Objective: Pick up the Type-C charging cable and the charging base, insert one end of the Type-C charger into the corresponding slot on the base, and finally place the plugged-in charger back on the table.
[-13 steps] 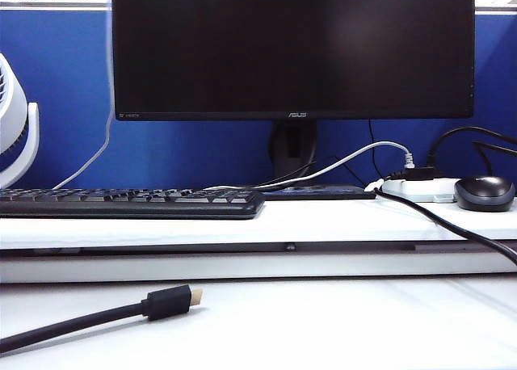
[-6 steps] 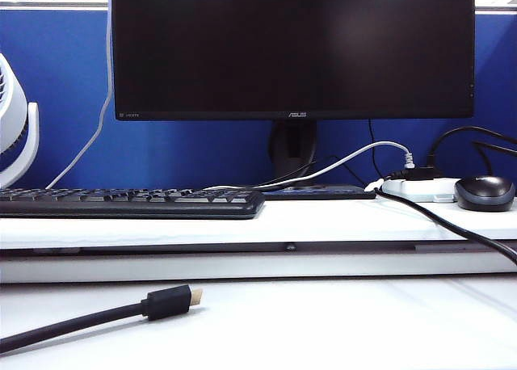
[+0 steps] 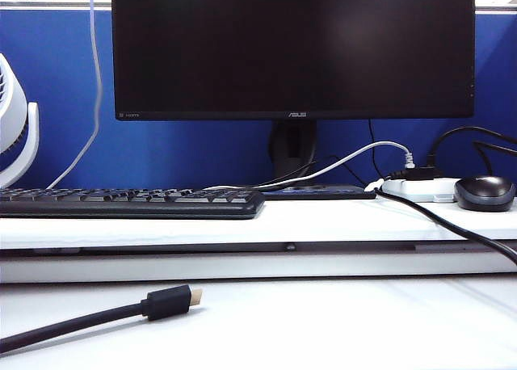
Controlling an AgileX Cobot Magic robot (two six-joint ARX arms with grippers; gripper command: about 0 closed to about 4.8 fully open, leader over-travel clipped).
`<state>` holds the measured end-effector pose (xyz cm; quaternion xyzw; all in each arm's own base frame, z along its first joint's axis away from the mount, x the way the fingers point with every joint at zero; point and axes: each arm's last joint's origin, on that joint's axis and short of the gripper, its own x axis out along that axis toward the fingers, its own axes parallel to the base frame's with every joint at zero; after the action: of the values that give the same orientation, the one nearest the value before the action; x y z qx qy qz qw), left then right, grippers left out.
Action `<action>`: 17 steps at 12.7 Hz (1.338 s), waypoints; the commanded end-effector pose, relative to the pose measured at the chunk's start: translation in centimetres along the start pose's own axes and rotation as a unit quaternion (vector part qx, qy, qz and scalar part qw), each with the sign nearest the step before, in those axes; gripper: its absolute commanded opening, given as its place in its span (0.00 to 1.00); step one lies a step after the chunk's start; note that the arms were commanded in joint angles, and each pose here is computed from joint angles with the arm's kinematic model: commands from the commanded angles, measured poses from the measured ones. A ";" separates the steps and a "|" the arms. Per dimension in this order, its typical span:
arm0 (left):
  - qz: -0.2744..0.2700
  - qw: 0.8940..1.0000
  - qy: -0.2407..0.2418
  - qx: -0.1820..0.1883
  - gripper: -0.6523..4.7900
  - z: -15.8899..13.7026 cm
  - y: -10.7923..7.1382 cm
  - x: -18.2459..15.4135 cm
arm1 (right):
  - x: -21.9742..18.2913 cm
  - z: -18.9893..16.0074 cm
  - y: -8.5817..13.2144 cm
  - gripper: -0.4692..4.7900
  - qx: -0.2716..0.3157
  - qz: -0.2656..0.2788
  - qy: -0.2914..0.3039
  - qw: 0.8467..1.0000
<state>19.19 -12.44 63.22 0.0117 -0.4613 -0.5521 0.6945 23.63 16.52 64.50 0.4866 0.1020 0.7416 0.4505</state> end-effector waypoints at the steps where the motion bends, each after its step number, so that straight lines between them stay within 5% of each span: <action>1: 0.016 0.999 -0.026 0.016 0.55 0.4 0.1 0.0 | 0.0 -0.3 0.8 0.08 -0.019 0.012 0.002 1.000; 6: 0.017 1.000 -0.025 0.001 0.55 -0.3 0.2 0.1 | 0.6 -0.6 -0.5 0.08 0.002 -0.004 0.010 1.000; 7: 0.018 0.999 -0.028 0.004 0.44 -0.2 0.2 0.1 | 0.7 -0.5 -0.9 0.08 0.004 -0.006 0.010 1.000; 12: 0.001 0.999 -0.034 -0.019 0.37 0.0 0.1 0.1 | 0.7 -0.5 -0.7 0.08 0.004 -0.002 0.009 1.000; 13: -0.011 1.000 -0.025 0.003 0.11 -0.2 0.1 0.1 | 0.7 -0.5 -0.8 0.08 0.008 -0.004 0.002 1.000; 14: -0.068 0.997 0.027 0.012 0.11 -1.3 -0.1 0.1 | 0.6 -0.2 -2.1 0.08 0.017 -0.055 -0.008 0.998; 17: -0.085 0.994 0.067 0.010 0.11 -2.4 -0.1 0.0 | 0.5 -0.1 -2.5 0.08 -0.033 -0.075 -0.023 0.996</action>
<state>19.96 -12.69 62.71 0.0875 -0.4662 -0.5472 0.6897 24.36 17.84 63.69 0.4718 0.1060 0.7096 0.5125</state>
